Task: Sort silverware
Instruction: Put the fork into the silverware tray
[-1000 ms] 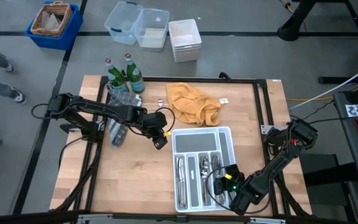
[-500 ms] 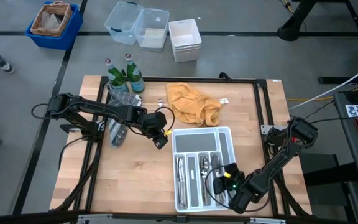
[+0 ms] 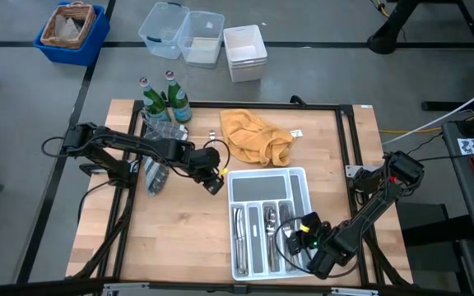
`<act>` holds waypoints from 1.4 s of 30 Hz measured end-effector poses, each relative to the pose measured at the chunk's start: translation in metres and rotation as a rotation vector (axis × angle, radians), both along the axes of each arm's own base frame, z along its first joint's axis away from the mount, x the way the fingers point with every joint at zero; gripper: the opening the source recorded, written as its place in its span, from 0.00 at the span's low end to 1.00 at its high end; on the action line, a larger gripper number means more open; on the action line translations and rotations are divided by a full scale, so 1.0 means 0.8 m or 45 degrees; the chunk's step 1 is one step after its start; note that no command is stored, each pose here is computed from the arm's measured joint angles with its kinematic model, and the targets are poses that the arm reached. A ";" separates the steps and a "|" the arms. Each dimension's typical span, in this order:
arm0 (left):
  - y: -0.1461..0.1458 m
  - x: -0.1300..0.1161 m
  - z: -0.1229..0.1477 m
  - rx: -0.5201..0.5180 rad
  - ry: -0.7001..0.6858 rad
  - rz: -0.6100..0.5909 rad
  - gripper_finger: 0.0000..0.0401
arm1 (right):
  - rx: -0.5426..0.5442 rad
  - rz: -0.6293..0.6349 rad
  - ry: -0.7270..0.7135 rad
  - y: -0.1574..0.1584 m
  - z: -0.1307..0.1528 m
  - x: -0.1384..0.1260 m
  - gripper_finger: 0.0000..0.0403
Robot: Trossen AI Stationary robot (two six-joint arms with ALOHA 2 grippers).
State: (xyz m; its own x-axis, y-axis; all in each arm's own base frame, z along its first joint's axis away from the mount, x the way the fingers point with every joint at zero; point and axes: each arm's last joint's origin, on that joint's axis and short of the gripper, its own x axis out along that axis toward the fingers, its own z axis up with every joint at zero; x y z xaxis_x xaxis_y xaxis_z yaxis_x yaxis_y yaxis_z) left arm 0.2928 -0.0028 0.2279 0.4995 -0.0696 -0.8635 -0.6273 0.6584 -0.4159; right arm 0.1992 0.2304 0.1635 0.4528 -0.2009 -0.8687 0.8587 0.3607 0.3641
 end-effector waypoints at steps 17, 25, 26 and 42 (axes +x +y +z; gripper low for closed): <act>0.120 -0.015 -0.010 0.092 0.056 0.717 0.17 | -0.210 0.049 -0.038 -0.060 0.083 -0.036 0.18; 0.160 -0.012 -0.055 0.115 0.223 0.747 0.17 | -0.316 0.094 0.047 -0.117 0.120 -0.040 0.18; 0.165 -0.013 -0.061 0.112 0.239 0.764 0.17 | -0.326 0.106 0.054 -0.124 0.125 -0.040 0.18; 0.197 -0.002 -0.096 0.123 0.217 0.797 0.17 | -0.391 0.170 0.160 -0.201 0.151 -0.026 0.18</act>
State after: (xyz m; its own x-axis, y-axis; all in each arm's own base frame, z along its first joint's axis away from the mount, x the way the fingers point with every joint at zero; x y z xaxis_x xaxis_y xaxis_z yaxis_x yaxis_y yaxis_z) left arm 0.2912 0.1546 0.1507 0.2758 0.2721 -0.9219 -0.9561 0.1767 -0.2339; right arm 0.1786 0.0698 0.2842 0.3859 -0.4078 -0.8275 0.8277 0.5492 0.1153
